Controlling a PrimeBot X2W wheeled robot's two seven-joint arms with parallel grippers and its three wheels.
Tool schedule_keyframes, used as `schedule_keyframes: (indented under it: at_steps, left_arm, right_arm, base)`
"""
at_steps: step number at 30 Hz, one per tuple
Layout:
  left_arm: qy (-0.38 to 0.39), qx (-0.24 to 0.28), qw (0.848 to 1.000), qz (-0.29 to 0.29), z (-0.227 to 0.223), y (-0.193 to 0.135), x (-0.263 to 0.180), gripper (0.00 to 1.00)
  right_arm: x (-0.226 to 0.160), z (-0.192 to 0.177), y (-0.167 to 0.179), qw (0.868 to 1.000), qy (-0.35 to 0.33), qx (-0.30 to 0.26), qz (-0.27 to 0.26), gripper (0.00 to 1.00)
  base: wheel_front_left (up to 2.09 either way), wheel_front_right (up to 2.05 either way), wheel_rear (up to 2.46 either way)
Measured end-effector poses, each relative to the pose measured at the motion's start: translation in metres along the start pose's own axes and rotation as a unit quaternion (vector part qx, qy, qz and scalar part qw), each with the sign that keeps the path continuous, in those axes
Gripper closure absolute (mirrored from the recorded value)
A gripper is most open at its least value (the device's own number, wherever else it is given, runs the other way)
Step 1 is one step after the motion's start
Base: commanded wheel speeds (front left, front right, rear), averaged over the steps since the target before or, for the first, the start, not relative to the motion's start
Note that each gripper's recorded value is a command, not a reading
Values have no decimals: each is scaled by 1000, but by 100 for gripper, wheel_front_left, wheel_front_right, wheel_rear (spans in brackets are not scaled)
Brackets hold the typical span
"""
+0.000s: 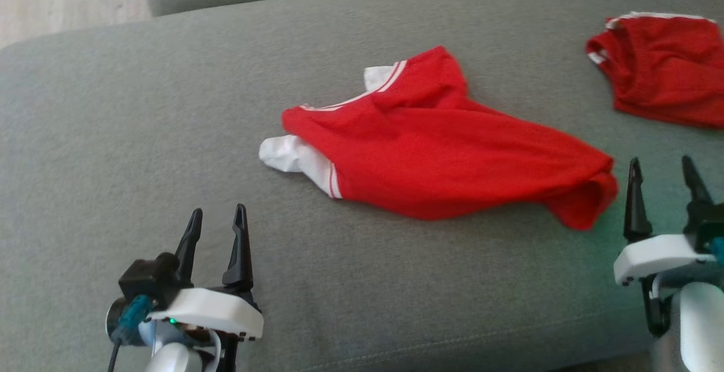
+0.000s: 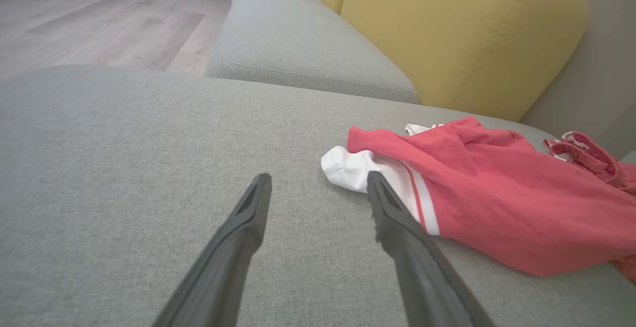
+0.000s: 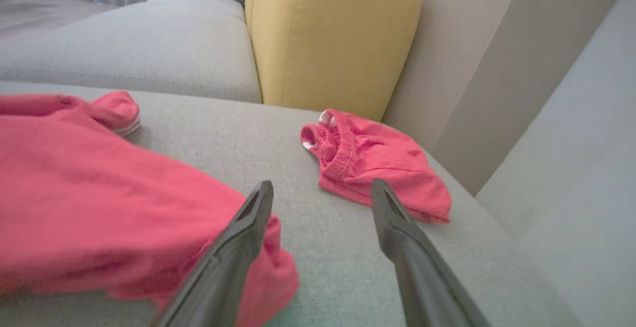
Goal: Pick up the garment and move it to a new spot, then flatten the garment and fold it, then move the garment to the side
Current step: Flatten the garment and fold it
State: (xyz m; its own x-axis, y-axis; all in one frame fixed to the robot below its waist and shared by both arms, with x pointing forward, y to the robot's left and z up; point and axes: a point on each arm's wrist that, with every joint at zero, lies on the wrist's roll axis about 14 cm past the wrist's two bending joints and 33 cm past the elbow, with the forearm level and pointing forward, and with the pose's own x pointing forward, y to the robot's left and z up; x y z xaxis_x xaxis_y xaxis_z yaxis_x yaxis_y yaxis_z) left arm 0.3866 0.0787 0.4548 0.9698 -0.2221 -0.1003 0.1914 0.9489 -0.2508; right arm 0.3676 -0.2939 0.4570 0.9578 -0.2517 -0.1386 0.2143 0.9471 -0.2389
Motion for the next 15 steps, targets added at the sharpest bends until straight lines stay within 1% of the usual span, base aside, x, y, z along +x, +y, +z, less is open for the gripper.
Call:
schedule_keyframes:
  at_steps: [2,3,6,10,15]
  left_arm:
    - [1,3,1000,-8,-1,-4,2,0]
    - [1,3,1000,-8,-1,-4,2,0]
    - [6,9,1000,-20,-3,-9,4,0]
    - [16,18,999,-38,-2,-17,16,0]
    - [55,38,996,-63,-12,-24,40,0]
  right_arm:
    - [-2,12,-6,1000,-20,6,-8,0]
    - [-2,12,-6,1000,-20,6,-8,0]
    - [-5,32,-9,998,-53,14,-11,0]
    - [-5,55,6,996,-88,26,12,0]
    - [-1,62,36,993,-94,43,55,0]
  base:
    - [0,0,0]
    - [0,0,0]
    - [0,0,0]
    - [0,0,0]
    - [0,0,0]
